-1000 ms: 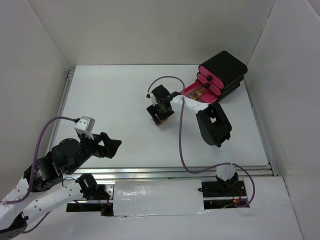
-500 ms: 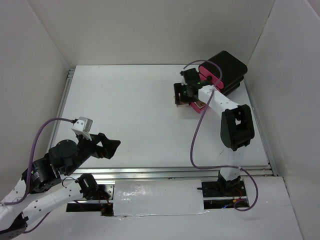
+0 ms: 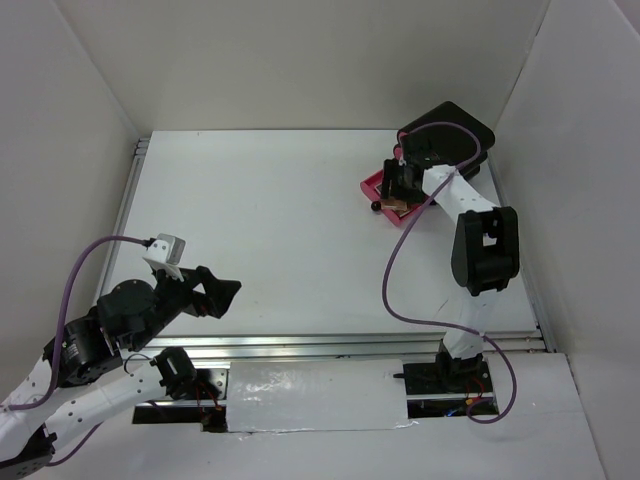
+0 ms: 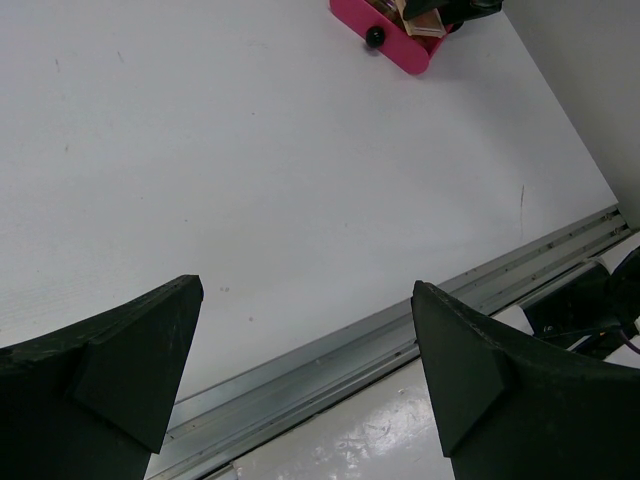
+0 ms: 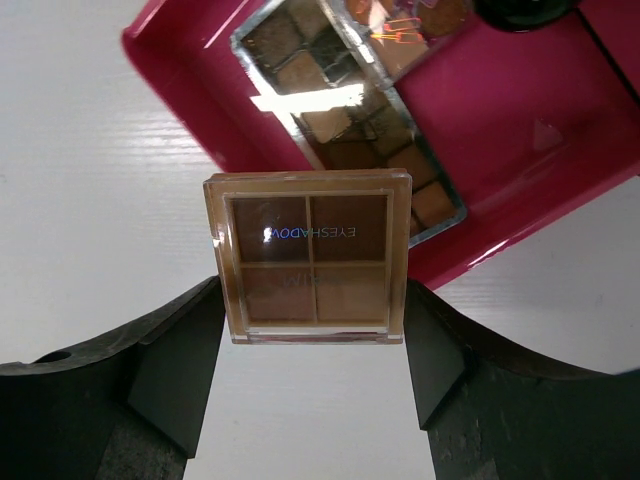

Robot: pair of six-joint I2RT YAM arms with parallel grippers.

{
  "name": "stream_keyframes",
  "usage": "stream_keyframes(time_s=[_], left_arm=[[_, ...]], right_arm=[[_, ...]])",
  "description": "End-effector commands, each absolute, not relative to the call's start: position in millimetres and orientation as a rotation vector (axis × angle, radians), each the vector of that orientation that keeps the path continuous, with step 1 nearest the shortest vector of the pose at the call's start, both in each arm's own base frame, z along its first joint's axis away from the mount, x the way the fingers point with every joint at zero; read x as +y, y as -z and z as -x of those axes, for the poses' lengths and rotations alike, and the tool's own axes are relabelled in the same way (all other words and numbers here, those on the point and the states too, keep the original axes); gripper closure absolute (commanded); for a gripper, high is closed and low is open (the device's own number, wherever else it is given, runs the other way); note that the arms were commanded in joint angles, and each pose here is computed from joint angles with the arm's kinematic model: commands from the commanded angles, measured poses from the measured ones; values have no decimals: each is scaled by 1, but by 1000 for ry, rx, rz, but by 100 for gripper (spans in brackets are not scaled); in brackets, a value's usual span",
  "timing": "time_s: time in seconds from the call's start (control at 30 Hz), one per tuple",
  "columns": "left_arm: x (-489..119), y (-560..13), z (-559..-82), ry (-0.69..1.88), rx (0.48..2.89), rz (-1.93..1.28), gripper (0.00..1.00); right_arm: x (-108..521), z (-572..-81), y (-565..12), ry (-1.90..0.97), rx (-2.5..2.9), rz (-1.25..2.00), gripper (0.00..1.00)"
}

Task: Organize the makeup

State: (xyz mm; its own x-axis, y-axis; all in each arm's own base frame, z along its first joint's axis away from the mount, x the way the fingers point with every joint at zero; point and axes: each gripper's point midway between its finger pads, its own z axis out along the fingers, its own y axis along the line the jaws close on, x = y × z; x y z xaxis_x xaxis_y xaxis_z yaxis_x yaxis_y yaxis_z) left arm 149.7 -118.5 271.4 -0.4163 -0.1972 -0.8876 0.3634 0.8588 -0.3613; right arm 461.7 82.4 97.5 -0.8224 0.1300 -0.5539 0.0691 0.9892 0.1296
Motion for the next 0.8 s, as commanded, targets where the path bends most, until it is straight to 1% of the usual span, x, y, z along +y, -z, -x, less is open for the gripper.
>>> stream_keyframes(time_s=[0.0, 0.2, 0.27, 0.43, 0.57, 0.63, 0.67, 0.73, 0.77], left_arm=[[-124, -279, -151, 657, 1873, -110, 1], [-124, -279, -151, 656, 1873, -111, 1], [-124, -279, -151, 657, 1872, -111, 1], [-124, -279, -151, 660, 1871, -111, 1], [-124, -279, -151, 658, 1873, -112, 1], [-123, -280, -151, 662, 1868, -113, 1], [-124, -280, -150, 664, 1867, -113, 1], [-123, -281, -150, 667, 1865, -114, 1], [-124, -280, -150, 666, 1864, -115, 1]], right_arm=[[72, -472, -98, -130, 2517, -209, 50], [62, -479, -96, -91, 2475, -313, 49], [57, -483, -99, -73, 2448, -354, 47], [54, -493, -103, -48, 2413, -406, 46], [47, -497, -94, 9, 2424, -443, 44], [46, -499, -93, 11, 2423, -453, 40], [47, -499, -93, 9, 2422, -457, 34], [46, -500, -94, 6, 2411, -471, 29], [48, -500, -95, 1, 2411, -468, 24]])
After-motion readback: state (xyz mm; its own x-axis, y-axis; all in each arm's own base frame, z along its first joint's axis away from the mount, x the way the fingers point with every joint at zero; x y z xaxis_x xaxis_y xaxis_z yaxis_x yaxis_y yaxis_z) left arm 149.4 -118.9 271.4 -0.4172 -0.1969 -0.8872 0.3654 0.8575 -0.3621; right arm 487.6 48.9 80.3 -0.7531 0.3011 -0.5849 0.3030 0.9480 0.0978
